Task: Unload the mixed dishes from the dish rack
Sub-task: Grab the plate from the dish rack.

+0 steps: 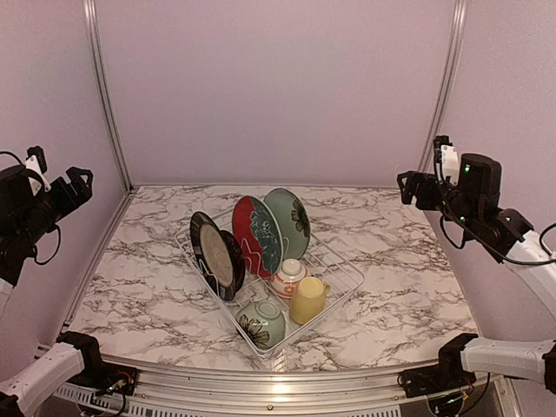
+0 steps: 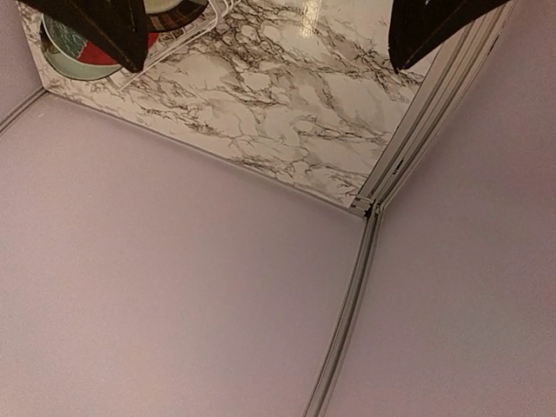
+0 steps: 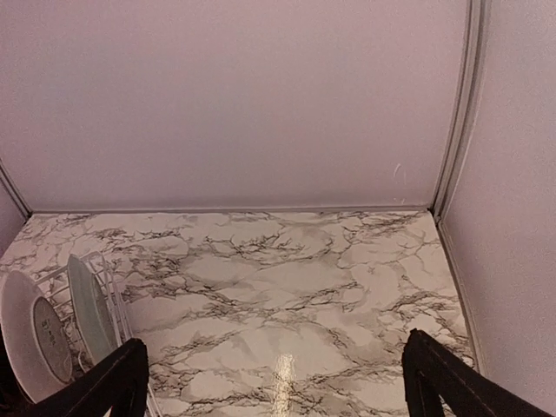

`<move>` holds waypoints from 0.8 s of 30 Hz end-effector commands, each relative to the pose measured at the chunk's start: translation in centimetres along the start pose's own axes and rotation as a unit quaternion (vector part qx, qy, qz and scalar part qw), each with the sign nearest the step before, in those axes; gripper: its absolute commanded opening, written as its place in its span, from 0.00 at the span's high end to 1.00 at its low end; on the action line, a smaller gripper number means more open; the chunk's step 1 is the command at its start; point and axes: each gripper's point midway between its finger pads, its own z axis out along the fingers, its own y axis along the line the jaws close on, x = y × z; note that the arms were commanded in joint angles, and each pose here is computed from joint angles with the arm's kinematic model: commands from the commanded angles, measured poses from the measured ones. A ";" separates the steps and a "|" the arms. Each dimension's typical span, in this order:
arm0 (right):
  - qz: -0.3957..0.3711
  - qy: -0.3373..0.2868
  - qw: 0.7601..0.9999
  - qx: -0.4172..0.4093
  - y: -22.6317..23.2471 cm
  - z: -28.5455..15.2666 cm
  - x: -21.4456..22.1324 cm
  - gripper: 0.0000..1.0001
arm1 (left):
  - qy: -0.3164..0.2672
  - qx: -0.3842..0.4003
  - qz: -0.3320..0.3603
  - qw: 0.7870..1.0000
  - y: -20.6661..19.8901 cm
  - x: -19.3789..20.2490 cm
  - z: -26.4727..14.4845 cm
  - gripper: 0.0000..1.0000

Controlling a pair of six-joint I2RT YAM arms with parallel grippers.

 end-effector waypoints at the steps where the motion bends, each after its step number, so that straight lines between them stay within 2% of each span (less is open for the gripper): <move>1: 0.010 0.022 0.997 -0.072 2.5 0.6 0.3 0.02 | 0.058 0.005 -0.005 0.998 0.3 3.2 1.2 0.01; 6: 0.009 0.071 0.978 -0.194 7.3 1.7 2.1 0.02 | 0.093 0.007 -0.013 0.996 0.3 4.8 2.1 0.01; 9: 0.004 0.111 0.964 -0.240 10.2 2.6 3.8 0.02 | 0.104 0.031 -0.020 0.994 -0.6 5.2 2.1 0.01; 16: -0.011 0.149 0.944 -0.295 16.4 3.2 6.1 0.02 | 0.111 0.083 -0.046 0.989 -2.3 5.6 1.9 0.01; 24: -0.027 0.176 0.942 -0.286 23.1 4.2 8.6 0.02 | 0.168 0.103 -0.072 0.978 -2.9 8.4 3.1 0.01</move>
